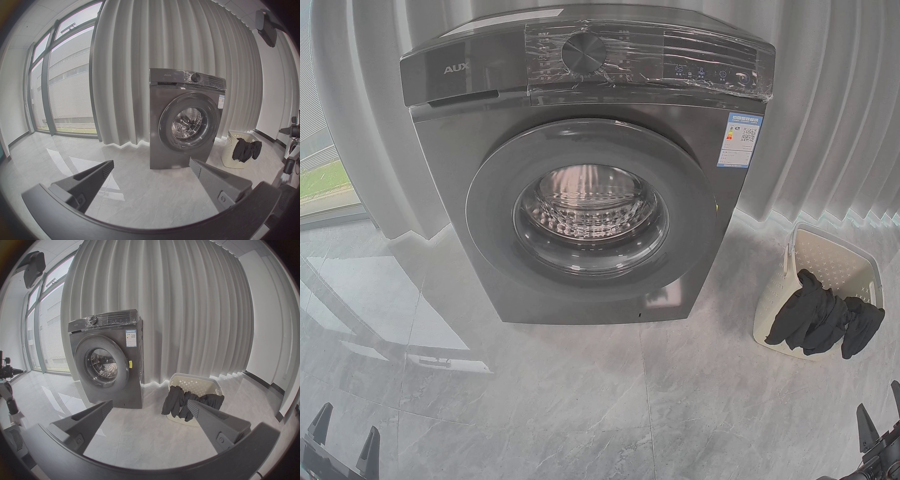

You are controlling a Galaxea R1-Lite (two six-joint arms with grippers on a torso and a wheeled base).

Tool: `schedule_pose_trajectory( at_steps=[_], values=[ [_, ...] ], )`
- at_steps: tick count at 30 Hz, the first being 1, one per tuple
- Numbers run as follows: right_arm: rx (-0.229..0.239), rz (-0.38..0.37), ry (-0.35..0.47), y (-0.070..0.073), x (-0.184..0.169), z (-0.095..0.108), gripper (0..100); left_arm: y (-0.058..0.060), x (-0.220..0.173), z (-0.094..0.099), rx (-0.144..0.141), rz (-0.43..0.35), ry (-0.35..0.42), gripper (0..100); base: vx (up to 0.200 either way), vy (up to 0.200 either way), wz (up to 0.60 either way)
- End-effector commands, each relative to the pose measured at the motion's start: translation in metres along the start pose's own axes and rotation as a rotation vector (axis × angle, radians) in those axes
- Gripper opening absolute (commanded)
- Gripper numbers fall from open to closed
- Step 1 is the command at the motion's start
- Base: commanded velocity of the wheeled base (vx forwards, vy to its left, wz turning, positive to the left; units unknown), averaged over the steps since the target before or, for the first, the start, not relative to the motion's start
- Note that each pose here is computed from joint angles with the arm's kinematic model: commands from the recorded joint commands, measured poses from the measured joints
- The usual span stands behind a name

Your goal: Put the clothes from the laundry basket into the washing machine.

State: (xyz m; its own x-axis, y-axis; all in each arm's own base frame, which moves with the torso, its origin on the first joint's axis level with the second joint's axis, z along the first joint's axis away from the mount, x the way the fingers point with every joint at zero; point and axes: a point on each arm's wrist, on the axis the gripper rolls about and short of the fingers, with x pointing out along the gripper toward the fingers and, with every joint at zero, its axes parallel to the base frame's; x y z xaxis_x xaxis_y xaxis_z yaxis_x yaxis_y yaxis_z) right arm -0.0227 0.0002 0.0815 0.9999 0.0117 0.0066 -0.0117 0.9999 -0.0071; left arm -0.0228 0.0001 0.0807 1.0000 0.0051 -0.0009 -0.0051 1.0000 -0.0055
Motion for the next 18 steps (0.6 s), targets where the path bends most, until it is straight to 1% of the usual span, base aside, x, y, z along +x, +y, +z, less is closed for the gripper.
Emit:
schedule_pose_trajectory(
  at_steps=[1, 2, 3, 4, 5, 6, 7, 8, 9, 10, 11, 12, 13, 14, 15, 16, 17, 18],
  values=[
    [0.002, 0.005, -0.058, 0.0, -0.003, 0.006, 100, 0.0, 0.0, -0.005, 0.004, -0.004, 0.001, 100, 0.0, 0.0, 0.0],
    [0.002, 0.009, -0.139, 0.0, -0.008, 0.024, 100, 0.0, 0.0, -0.005, 0.006, -0.001, 0.001, 100, 0.0, 0.0, 0.0],
    [0.002, 0.01, -0.162, 0.0, -0.01, 0.03, 100, 0.0, 0.0, -0.005, 0.007, -0.001, 0.001, 100, 0.0, 0.0, 0.0],
    [0.001, 0.016, -0.256, 0.0, -0.02, 0.068, 100, 0.0, 0.0, -0.005, 0.007, -0.002, 0.001, 100, 0.0, 0.0, 0.0],
    [0.002, 0.03, -0.257, 0.0, -0.019, 0.085, 100, 0.0, 0.0, -0.005, 0.009, -0.002, 0.001, 100, 0.0, 0.0, 0.0],
    [0.001, 0.075, -0.234, 0.0, -0.015, 0.096, 100, 0.0, 0.0, -0.005, 0.009, -0.002, 0.001, 100, 0.0, 0.0, 0.0],
    [0.004, 0.115, -0.207, 0.0, -0.011, 0.099, 100, 0.0, 0.0, -0.005, 0.009, -0.001, 0.001, 100, 0.0, 0.0, 0.0],
    [0.004, 0.115, -0.207, 0.0, -0.011, 0.099, 100, 0.0, 0.0, -0.005, 0.009, -0.001, 0.001, 100, 0.0, 0.0, 0.0],
    [0.063, 0.222, -0.092, 0.002, 0.008, 0.101, 100, 0.0, 0.0, -0.005, 0.007, -0.001, 0.001, 100, 0.0, 0.0, 0.0],
    [0.063, 0.222, -0.092, 0.002, 0.008, 0.101, 100, 0.0, 0.0, -0.005, 0.007, -0.001, 0.001, 100, 0.0, 0.0, 0.0],
    [0.159, 0.308, 0.03, 0.004, 0.029, 0.102, 100, 0.0, 0.0, -0.005, 0.007, -0.001, 0.001, 100, 0.0, 0.0, 0.0],
    [0.204, 0.363, 0.087, 0.006, 0.038, 0.102, 100, 0.0, 0.0, -0.005, 0.007, -0.001, 0.001, 100, 0.0, 0.0, 0.0],
    [0.204, 0.363, 0.087, 0.006, 0.038, 0.102, 100, 0.0, 0.0, -0.005, 0.007, -0.001, 0.001, 100, 0.2, 0.0, 0.0],
    [0.238, 0.479, 0.151, 0.011, 0.051, 0.104, 100, 0.0, 0.0, -0.005, 0.006, -0.001, 0.001, 100, 0.2, 0.0, 0.0],
    [0.237, 0.514, 0.175, 0.013, 0.058, 0.104, 100, 0.0, 0.0, -0.005, 0.006, -0.001, 0.001, 100, 0.2, 0.0, 0.0],
    [0.235, 0.535, 0.202, 0.016, 0.066, 0.104, 100, 0.0, 0.0, -0.005, 0.006, -0.001, 0.001, 100, 0.2, 0.0, 0.0],
    [0.235, 0.537, 0.206, 0.016, 0.068, 0.104, 100, 0.0, 0.0, -0.005, 0.006, 0.001, 0.001, 100, 0.2, 0.0, 0.0],
    [0.216, 0.572, 0.248, 0.022, 0.084, 0.104, 100, 0.0, 0.0, -0.005, 0.006, -0.001, 0.001, 100, 0.2, 0.0, 0.0]
  ],
)
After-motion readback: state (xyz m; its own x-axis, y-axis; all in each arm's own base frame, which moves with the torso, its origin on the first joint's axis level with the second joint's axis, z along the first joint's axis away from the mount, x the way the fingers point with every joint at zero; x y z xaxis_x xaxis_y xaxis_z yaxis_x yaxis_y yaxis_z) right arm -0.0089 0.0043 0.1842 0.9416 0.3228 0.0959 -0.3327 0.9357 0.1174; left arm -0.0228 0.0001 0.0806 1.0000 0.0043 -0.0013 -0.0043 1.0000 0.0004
